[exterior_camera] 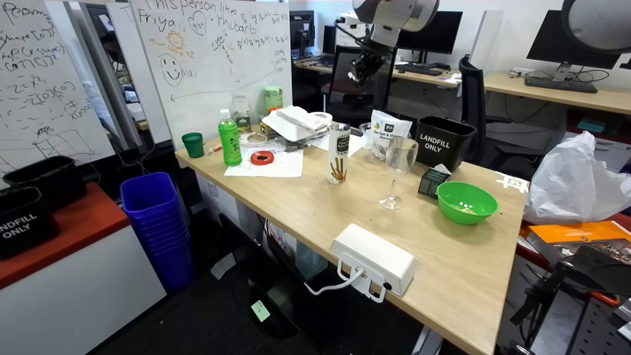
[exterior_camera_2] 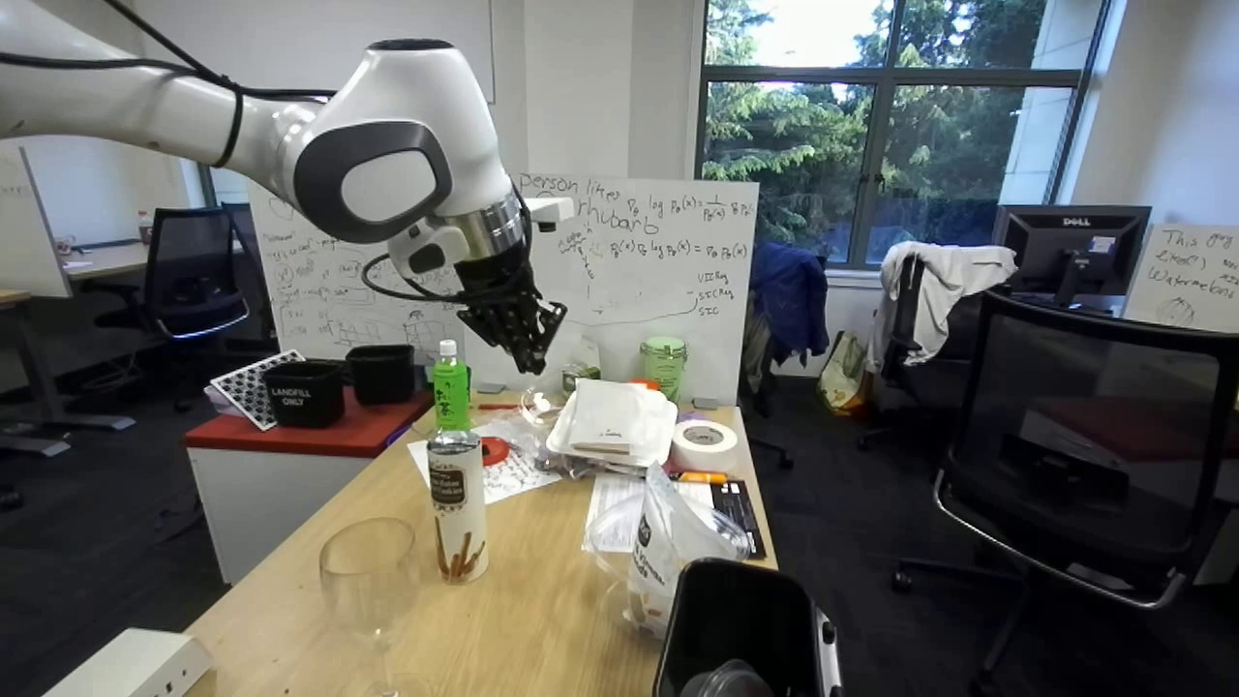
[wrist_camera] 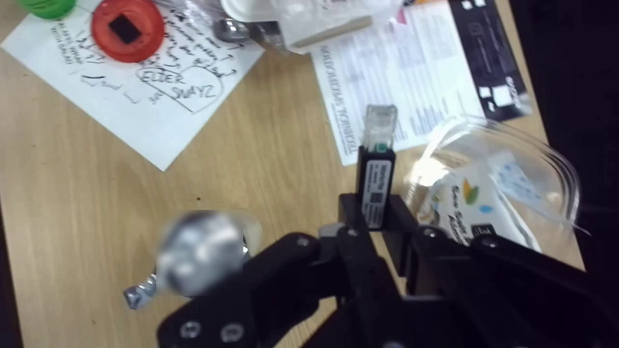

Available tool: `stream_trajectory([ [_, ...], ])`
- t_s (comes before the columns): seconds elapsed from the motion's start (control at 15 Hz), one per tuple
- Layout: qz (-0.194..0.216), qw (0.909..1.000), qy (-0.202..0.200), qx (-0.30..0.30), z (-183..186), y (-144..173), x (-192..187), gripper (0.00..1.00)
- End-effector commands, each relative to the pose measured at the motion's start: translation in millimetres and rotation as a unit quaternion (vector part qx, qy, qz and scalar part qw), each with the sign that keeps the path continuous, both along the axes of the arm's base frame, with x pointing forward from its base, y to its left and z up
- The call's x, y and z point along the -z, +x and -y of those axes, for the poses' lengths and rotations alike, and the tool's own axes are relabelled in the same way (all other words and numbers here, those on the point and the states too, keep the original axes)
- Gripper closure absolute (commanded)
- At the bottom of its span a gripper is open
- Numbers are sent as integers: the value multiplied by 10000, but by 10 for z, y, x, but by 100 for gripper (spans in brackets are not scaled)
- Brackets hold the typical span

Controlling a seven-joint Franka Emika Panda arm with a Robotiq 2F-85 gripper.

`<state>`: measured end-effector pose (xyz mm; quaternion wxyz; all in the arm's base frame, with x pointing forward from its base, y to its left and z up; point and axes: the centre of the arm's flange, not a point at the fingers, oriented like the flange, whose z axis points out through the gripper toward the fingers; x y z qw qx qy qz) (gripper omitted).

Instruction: Pick up the black object from the table and put it in the bin

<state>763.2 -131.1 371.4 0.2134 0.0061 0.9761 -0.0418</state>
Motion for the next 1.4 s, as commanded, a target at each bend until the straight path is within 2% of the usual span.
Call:
stream_trajectory([
  [0.0, -169, 9953, -25, 949, -206, -668, 43, 96],
  [0.13, -145, 9919, 210, 1242, -124, -873, 99, 96],
  [0.2, -100, 9949, 162, 989, 281, -621, 88, 84],
  [0.4, -100, 9936, 173, 1107, 53, -823, 75, 84],
  [0.67, -104, 9930, 145, 1167, 112, -848, 79, 84],
  [0.73, -103, 9930, 146, 1170, 116, -849, 78, 96],
  [0.8, -162, 9906, 240, 1333, 184, -818, 82, 96],
  [1.0, -368, 9759, 719, 2026, 683, -829, 176, 96],
  [1.33, -257, 9331, 1168, 3391, 1864, -1135, 444, 96],
])
